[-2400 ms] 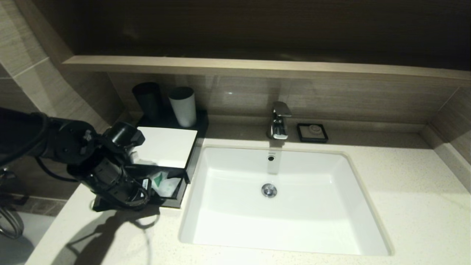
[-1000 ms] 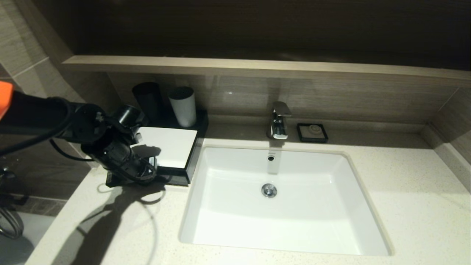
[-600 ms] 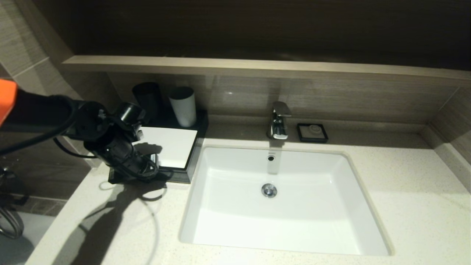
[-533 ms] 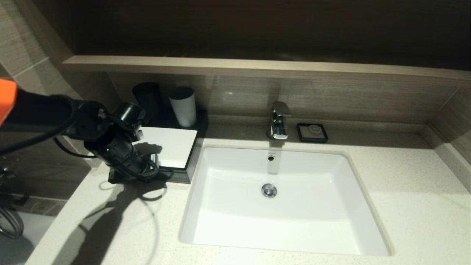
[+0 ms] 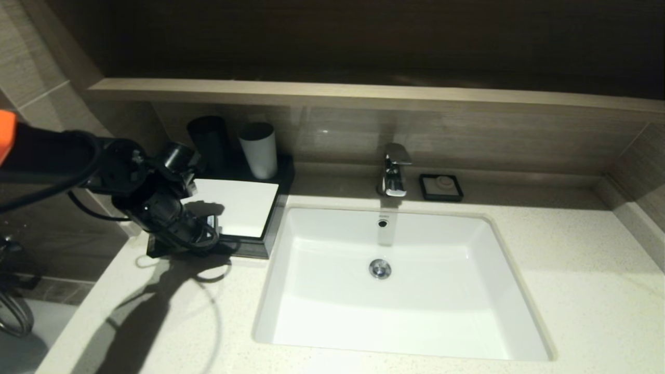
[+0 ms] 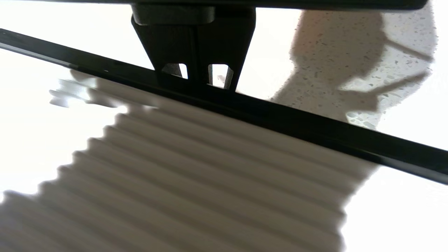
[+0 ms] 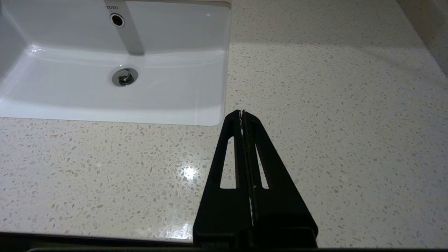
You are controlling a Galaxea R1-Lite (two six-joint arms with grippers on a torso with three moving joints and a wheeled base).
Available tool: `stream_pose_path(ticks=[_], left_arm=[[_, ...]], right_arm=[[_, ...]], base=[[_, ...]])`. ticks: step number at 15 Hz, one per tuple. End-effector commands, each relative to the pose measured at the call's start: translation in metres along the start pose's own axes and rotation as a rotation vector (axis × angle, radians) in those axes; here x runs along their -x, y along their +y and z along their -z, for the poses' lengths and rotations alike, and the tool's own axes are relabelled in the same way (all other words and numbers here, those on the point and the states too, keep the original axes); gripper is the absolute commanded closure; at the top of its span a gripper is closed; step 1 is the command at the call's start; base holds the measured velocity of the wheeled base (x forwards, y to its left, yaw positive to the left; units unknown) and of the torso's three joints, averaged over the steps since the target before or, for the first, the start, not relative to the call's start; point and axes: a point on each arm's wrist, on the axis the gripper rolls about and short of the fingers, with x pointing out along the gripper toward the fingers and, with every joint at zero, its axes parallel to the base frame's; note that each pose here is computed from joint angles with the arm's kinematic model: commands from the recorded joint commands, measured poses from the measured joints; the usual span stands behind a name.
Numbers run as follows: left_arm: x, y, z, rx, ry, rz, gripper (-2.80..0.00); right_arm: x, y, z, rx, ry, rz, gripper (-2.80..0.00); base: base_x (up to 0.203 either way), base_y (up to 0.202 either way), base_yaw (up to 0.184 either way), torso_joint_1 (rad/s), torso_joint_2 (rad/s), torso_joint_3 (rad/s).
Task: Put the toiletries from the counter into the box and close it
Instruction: Close the drawer
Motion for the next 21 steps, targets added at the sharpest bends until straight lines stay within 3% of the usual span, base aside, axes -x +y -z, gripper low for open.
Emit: stream_pose_path(ticks=[1,10,16,21], left_arm=[[0.003,0.003,-0.002,0.009,-0.011,0.000,0.00],[0.023,0.006,0.001,0.017,-0.011,0.000,0.00],[0.070,0.019,0.038,0.008,0.038,-0.001,0.00],[0.114,0.029,0.065,-0.011,-0.050,0.036,0.00]], right_arm=[[0.000,0.000,0.000,0.000,-0.001,0.000,0.00],[0.000,0.000,0.000,0.001,-0.001,0.000,0.00],[0.000,0.000,0.000,0.001,-0.001,0.000,0.00],[0.000,0.000,0.000,0.001,-0.001,0.000,0.00]], base=[[0.000,0.000,0.000,0.000,0.00,0.000],[0.000,0.000,0.000,0.000,0.00,0.000],[0.000,0.000,0.000,0.000,0.00,0.000],[0.000,0.000,0.000,0.000,0.00,0.000]])
